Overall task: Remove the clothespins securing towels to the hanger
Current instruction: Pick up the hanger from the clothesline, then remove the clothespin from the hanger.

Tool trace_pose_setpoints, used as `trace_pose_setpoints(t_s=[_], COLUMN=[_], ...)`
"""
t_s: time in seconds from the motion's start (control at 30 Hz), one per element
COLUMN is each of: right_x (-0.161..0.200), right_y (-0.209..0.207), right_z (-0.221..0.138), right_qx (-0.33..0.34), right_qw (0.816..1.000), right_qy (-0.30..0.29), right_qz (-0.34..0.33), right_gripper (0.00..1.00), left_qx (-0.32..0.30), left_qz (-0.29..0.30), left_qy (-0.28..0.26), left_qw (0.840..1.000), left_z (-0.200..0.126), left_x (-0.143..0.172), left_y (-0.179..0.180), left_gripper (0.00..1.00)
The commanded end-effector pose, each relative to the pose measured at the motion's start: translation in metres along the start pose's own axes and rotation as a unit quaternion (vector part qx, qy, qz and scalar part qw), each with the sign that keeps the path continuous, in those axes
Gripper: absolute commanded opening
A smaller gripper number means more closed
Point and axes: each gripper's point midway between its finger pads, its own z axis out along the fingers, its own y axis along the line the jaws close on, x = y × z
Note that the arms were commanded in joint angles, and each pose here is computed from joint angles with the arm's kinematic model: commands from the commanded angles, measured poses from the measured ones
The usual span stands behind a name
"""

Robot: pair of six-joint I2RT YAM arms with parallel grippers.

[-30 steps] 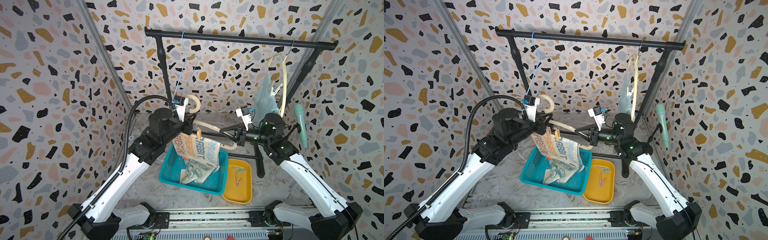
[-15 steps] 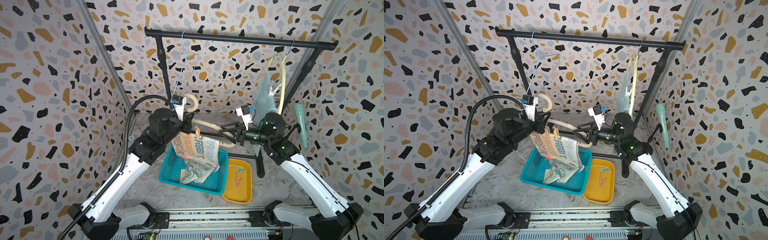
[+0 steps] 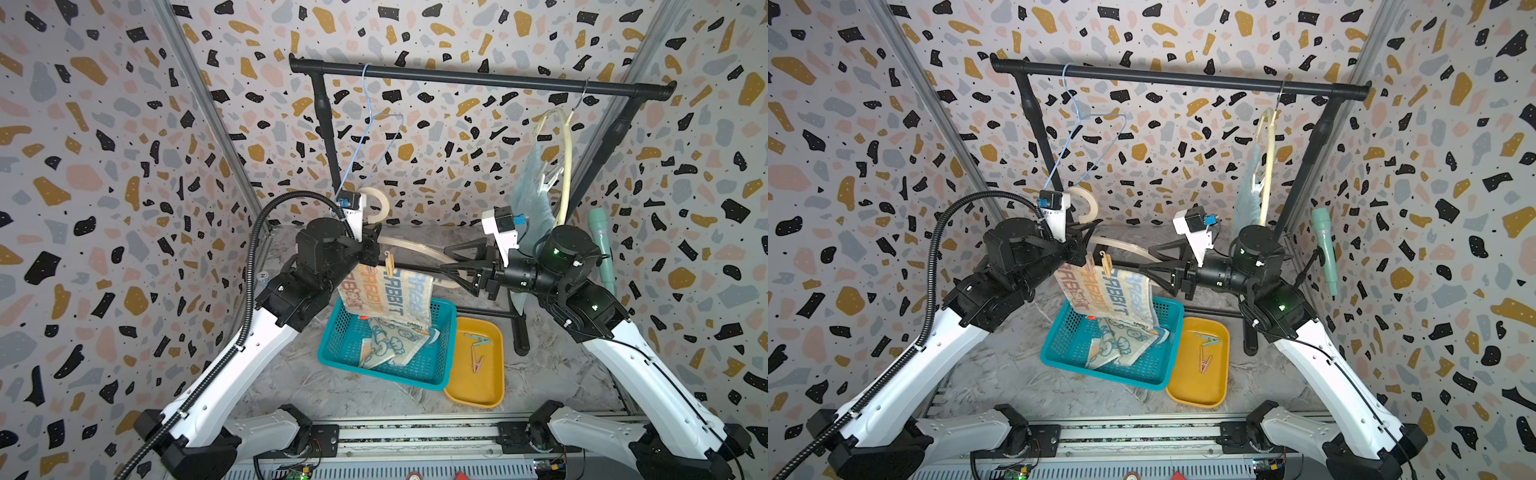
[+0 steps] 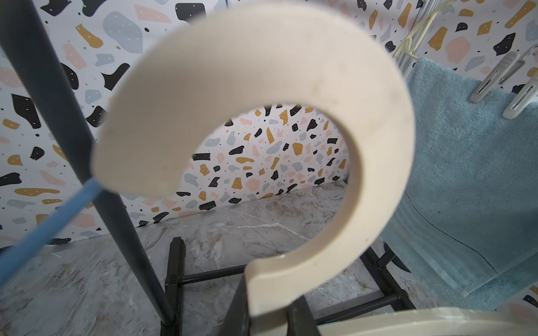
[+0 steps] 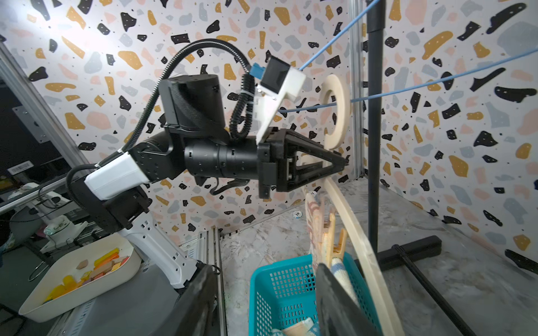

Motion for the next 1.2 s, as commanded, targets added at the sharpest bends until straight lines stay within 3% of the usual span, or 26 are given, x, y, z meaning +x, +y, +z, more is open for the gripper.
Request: trace_pose_setpoints(t_s=[0.0, 0.23, 0.67, 1.17], right_x=[0.005, 0.031, 0.074, 0.08], right_y=[0.012, 0.025, -0.018, -0.059], right_z=[0.005, 0.028, 0.065, 0.078], right_qx=[-0.002, -0.013, 0.084, 0.182], right_qw=[1.0, 0.998, 0.993, 0.98], right_qy=[0.016, 0.037, 0.051, 0.036], right_qz=[-0.026, -0.056, -0.064, -0.065], right_gripper=[0.55, 0.56, 0.59, 0.6], left_qx=[0.011, 0.017, 0.024, 0.035], left_qz=[-0.006, -0.009, -0.032, -0.04], left_qy=[-0.041, -0.039, -0.039, -0.024], left_qw=[0.999, 0.999, 0.998, 0.998], left_z=[-0.01, -0.006, -0.002, 0.002], left_x=[-0.031, -0.037, -0.039, -0.036], left_y=[-0.006, -0.009, -0.012, -0.017], left_gripper=[0.0, 0.0, 0.0, 0.0])
